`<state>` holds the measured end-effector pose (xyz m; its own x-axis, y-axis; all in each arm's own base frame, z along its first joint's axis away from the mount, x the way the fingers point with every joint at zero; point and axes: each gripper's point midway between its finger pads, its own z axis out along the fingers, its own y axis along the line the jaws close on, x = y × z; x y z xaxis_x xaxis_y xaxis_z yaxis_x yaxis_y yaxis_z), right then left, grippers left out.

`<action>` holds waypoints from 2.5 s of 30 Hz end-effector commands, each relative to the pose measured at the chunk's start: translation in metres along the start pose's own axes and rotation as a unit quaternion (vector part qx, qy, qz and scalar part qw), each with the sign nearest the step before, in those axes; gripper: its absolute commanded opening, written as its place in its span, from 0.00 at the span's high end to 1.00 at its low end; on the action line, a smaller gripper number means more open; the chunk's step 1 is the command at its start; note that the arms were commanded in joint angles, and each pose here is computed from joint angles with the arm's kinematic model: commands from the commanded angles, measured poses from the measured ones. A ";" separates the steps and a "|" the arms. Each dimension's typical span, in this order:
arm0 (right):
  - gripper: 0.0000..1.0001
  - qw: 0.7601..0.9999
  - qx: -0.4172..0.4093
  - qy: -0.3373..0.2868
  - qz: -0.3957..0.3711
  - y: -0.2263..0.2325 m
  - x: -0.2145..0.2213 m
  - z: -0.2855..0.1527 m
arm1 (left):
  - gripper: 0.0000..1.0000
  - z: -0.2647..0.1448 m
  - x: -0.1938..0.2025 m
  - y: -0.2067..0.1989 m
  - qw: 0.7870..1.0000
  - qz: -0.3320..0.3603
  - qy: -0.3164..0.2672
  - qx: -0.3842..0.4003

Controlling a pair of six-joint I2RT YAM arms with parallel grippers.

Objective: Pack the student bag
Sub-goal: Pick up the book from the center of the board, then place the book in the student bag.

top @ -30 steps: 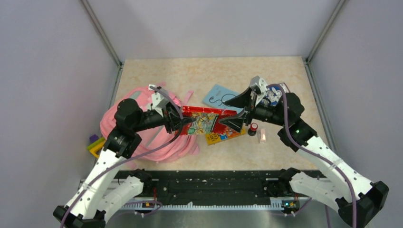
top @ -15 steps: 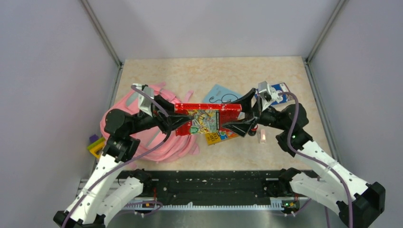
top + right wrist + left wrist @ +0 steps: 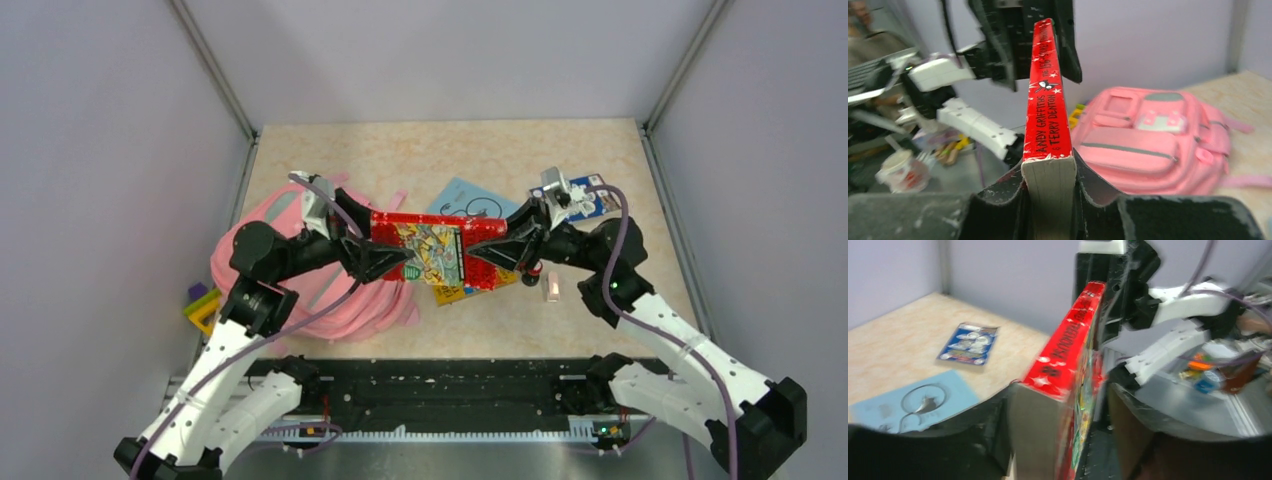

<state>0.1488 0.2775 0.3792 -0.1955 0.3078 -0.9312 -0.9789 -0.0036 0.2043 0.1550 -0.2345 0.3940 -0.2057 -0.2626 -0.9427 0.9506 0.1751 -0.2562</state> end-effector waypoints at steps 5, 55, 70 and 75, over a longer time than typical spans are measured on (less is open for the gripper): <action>1.00 0.917 0.398 0.001 0.024 -0.115 0.000 -0.061 | 0.04 -0.046 0.100 0.117 0.946 0.006 0.183 -0.268; 1.00 0.894 0.433 0.016 0.116 -0.116 0.049 -0.084 | 1.00 -0.090 0.185 0.150 0.734 0.023 0.446 -0.511; 1.00 0.894 0.297 -0.084 0.325 -0.092 0.090 -0.003 | 1.00 -0.096 -0.004 0.140 0.781 0.193 0.128 -0.580; 1.00 0.892 0.273 -0.063 0.355 -0.106 0.103 0.036 | 1.00 -0.096 -0.003 0.136 0.790 0.199 0.123 -0.566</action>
<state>0.2210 0.3091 0.1938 -0.7425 0.4309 -0.5128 -0.3305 0.4303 0.8400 0.2554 -0.1080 0.2905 -0.2932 0.3227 -0.8999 0.1732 0.9437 0.2819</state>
